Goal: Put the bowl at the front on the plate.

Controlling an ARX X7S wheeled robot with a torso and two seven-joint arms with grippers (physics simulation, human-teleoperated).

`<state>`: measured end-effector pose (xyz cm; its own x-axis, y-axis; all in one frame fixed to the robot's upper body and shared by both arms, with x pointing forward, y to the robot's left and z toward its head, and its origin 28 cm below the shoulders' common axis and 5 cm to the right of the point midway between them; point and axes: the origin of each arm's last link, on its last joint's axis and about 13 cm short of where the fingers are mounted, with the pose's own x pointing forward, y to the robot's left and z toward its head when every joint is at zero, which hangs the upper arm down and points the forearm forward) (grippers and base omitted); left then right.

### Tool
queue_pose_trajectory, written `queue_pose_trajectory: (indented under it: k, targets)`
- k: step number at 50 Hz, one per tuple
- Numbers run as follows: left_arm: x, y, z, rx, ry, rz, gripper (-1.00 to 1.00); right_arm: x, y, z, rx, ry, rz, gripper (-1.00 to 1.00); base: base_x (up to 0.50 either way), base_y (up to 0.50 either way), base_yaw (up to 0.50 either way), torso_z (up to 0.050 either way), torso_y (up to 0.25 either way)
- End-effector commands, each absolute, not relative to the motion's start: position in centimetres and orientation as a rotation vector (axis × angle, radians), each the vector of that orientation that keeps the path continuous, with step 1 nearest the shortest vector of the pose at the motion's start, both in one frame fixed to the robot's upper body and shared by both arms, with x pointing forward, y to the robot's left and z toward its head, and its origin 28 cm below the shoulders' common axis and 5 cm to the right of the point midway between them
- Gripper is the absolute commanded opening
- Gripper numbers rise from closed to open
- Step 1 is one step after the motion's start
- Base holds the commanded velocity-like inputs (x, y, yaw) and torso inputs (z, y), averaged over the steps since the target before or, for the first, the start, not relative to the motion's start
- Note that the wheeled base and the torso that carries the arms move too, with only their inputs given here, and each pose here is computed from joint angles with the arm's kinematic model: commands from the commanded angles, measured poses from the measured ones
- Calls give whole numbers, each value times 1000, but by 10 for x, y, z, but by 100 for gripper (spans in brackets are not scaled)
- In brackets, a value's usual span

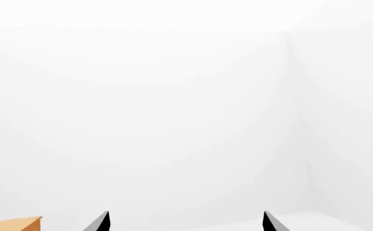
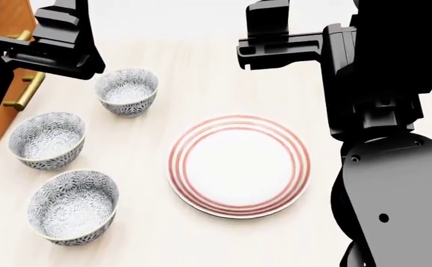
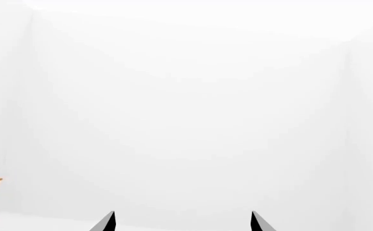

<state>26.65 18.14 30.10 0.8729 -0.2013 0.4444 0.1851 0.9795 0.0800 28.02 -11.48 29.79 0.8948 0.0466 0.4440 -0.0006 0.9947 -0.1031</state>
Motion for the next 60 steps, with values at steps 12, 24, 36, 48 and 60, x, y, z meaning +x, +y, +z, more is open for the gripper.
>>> queue_pose_trajectory:
  k: [12, 24, 36, 48, 60]
  targets:
    - [266, 182, 301, 26, -460, -202, 100, 280, -115, 297, -99, -461, 22, 100, 89, 0, 0, 0, 0]
    - [267, 183, 301, 20, -460, -201, 100, 280, -114, 297, -99, -463, 23, 100, 88, 0, 0, 0, 0]
    - [266, 182, 300, 23, -459, -199, 100, 280, -115, 296, -92, -462, 21, 100, 92, 0, 0, 0, 0]
    - [267, 183, 300, 20, -458, -196, 100, 280, -116, 297, -93, -461, 21, 100, 94, 0, 0, 0, 0]
    - [266, 182, 304, 17, -469, -199, 100, 279, -115, 299, -94, -465, 23, 100, 93, 0, 0, 0, 0]
